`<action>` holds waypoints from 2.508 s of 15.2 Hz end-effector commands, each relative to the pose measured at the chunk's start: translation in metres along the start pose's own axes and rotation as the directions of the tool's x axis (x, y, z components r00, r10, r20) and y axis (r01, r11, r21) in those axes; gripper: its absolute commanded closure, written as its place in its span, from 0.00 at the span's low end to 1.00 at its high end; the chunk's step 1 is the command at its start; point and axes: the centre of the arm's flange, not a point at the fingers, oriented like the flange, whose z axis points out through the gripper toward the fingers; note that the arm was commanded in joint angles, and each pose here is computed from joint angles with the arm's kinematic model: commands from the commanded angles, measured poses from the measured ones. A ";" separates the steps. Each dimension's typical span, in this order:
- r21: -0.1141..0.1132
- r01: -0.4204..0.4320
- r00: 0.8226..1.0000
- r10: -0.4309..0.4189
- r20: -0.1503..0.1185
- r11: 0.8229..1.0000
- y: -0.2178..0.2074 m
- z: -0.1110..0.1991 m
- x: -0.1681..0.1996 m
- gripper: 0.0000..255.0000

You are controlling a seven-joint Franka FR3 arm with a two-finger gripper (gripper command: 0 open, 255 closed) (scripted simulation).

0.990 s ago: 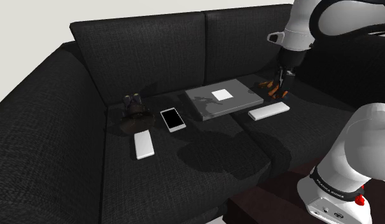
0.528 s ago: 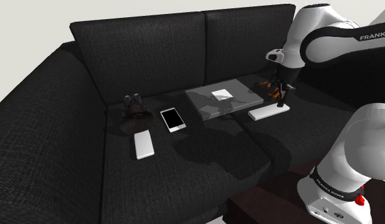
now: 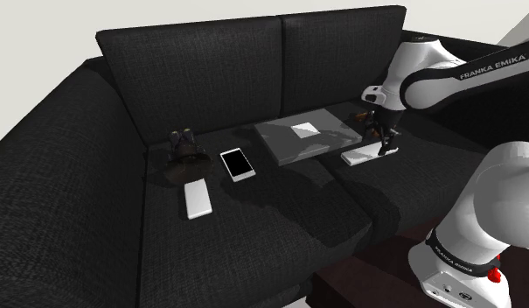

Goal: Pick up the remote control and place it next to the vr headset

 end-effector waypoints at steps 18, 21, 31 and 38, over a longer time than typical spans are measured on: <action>-0.001 0.004 1.000 -0.004 0.000 1.000 0.000 0.030 -0.001 1.00; -0.001 0.004 1.000 -0.004 0.000 1.000 0.000 0.030 -0.001 1.00; -0.001 0.004 1.000 -0.004 0.000 1.000 0.004 -0.018 0.000 1.00; -0.001 0.004 1.000 -0.004 0.000 1.000 0.007 -0.055 0.001 1.00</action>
